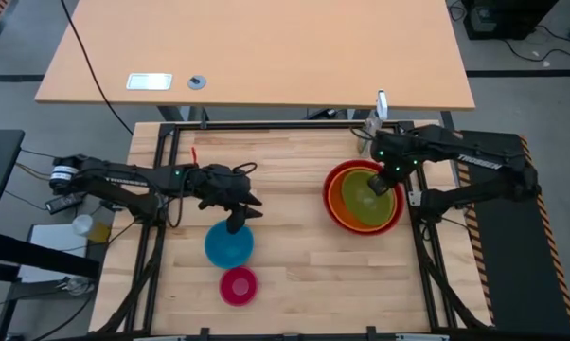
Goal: Nest bowls inside each other
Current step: Stack the green bowl on top of the orange bowl
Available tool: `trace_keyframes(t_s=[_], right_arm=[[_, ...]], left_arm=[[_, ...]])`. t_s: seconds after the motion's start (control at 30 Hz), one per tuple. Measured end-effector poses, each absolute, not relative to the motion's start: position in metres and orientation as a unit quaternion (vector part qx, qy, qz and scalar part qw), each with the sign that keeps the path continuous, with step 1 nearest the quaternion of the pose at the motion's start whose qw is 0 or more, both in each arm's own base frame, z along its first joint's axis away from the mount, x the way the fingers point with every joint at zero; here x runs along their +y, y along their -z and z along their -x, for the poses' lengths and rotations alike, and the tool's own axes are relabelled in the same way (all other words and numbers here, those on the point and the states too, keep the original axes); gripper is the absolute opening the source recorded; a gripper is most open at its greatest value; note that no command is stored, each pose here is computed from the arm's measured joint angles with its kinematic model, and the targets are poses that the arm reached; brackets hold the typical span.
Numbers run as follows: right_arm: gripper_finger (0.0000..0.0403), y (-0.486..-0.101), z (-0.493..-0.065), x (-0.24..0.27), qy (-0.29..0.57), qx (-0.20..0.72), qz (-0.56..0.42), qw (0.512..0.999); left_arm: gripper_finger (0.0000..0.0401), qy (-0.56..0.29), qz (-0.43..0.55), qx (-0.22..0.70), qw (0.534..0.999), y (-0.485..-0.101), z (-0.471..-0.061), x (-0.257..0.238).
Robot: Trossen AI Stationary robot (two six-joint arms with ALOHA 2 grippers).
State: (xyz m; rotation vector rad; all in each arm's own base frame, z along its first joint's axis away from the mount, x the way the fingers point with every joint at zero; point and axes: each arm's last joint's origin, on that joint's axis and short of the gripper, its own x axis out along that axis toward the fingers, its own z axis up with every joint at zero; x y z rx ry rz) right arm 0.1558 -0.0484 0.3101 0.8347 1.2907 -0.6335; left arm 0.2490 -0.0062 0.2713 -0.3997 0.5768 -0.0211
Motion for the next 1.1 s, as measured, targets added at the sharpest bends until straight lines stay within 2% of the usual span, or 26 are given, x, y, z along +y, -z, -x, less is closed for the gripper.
trace_keyframes(t_s=[0.1,0.23,0.37,0.47,0.7,0.83,0.97,1.1], right_arm=[[0.0053,-0.307,-0.156,-0.050,0.281,0.577,-0.368,0.673],[0.0111,-0.306,-0.155,-0.053,0.267,0.589,-0.357,0.674],[0.0177,-0.306,-0.149,-0.058,0.272,0.606,-0.384,0.641],[0.0205,-0.314,-0.143,-0.061,0.307,0.600,-0.411,0.614],[0.0205,-0.313,-0.154,-0.047,0.274,0.627,-0.378,0.623],[0.0198,-0.311,-0.156,-0.039,0.311,0.632,-0.304,0.642],[0.0190,-0.286,-0.159,-0.042,0.333,0.666,-0.246,0.620],[0.0184,-0.251,-0.163,-0.045,0.314,0.694,-0.251,0.597]], left_arm=[[0.0192,0.011,0.196,0.273,0.942,-0.277,-0.244,-0.006],[0.0192,0.007,0.186,0.265,0.946,-0.281,-0.240,-0.002],[0.0192,0.001,0.186,0.267,0.946,-0.281,-0.238,0.001],[0.0192,-0.001,0.191,0.272,0.943,-0.280,-0.238,0.003],[0.0192,-0.001,0.196,0.271,0.943,-0.281,-0.237,0.003],[0.0192,-0.002,0.199,0.271,0.942,-0.280,-0.237,0.003],[0.0192,-0.001,0.194,0.271,0.943,-0.281,-0.238,0.003],[0.0192,-0.005,0.182,0.269,0.946,-0.281,-0.238,0.003]])
